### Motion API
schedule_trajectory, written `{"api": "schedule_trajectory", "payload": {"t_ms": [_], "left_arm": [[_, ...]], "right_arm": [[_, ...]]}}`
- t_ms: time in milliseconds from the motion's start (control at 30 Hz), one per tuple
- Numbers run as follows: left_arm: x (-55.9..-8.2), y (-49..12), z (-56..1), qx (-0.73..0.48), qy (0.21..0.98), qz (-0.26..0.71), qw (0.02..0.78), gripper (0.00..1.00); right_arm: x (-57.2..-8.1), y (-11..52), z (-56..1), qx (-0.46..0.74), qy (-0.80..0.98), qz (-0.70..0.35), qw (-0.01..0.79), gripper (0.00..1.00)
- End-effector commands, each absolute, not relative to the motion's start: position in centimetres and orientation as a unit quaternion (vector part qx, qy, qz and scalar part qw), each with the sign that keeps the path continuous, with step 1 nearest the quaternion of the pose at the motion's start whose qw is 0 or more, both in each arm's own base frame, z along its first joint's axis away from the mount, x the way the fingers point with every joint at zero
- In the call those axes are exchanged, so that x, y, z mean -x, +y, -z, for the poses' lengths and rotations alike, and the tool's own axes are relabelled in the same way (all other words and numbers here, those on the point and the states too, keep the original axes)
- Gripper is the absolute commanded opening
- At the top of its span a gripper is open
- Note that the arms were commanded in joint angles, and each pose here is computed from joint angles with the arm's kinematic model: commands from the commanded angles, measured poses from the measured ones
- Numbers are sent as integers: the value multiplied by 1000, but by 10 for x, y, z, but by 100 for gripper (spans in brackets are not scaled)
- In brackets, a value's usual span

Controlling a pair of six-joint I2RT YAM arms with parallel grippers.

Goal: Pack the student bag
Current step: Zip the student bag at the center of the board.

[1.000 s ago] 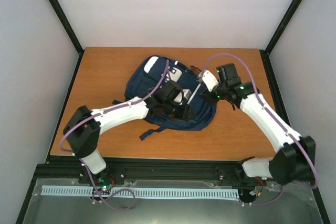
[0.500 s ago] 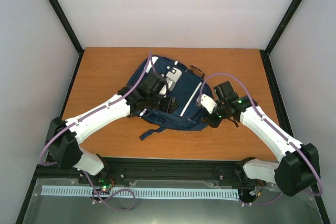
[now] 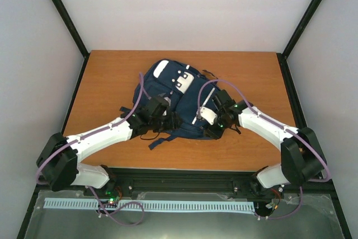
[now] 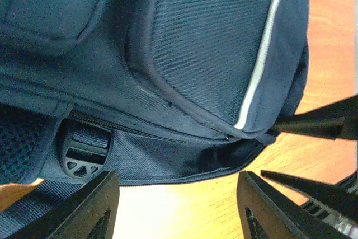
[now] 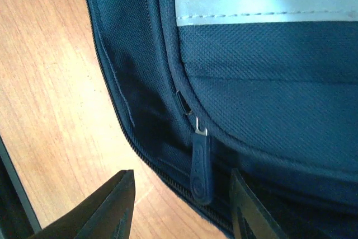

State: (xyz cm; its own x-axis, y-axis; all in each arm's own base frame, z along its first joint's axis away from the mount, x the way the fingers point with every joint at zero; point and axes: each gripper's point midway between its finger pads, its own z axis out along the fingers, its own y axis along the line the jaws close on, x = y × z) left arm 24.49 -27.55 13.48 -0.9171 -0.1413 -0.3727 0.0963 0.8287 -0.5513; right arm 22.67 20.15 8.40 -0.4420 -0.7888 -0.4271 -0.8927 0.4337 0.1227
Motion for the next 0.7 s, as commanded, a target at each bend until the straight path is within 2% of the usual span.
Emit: {"api": "schedule_trajectory", "payload": {"t_ms": [0, 100, 200, 367, 500, 667], "left_arm": [[-262, -285, -149, 131, 897, 365, 213, 59], [-266, -290, -151, 142, 889, 377, 216, 56], [-270, -297, -154, 143, 885, 386, 218, 55], [-274, -311, -148, 149, 888, 383, 205, 49], [-275, -326, -142, 160, 886, 391, 189, 44], [-276, -342, -135, 171, 884, 399, 175, 40]], "right_arm": [[-238, 215, -84, 506, 829, -167, 171, 47], [-240, 215, -80, 503, 832, -162, 170, 42], [-241, 214, -77, 500, 835, -158, 166, 34], [-245, 214, -78, 493, 838, -154, 176, 10], [-246, 213, -83, 491, 837, -152, 188, 4], [-243, 212, -85, 491, 835, -153, 195, 3]]}}
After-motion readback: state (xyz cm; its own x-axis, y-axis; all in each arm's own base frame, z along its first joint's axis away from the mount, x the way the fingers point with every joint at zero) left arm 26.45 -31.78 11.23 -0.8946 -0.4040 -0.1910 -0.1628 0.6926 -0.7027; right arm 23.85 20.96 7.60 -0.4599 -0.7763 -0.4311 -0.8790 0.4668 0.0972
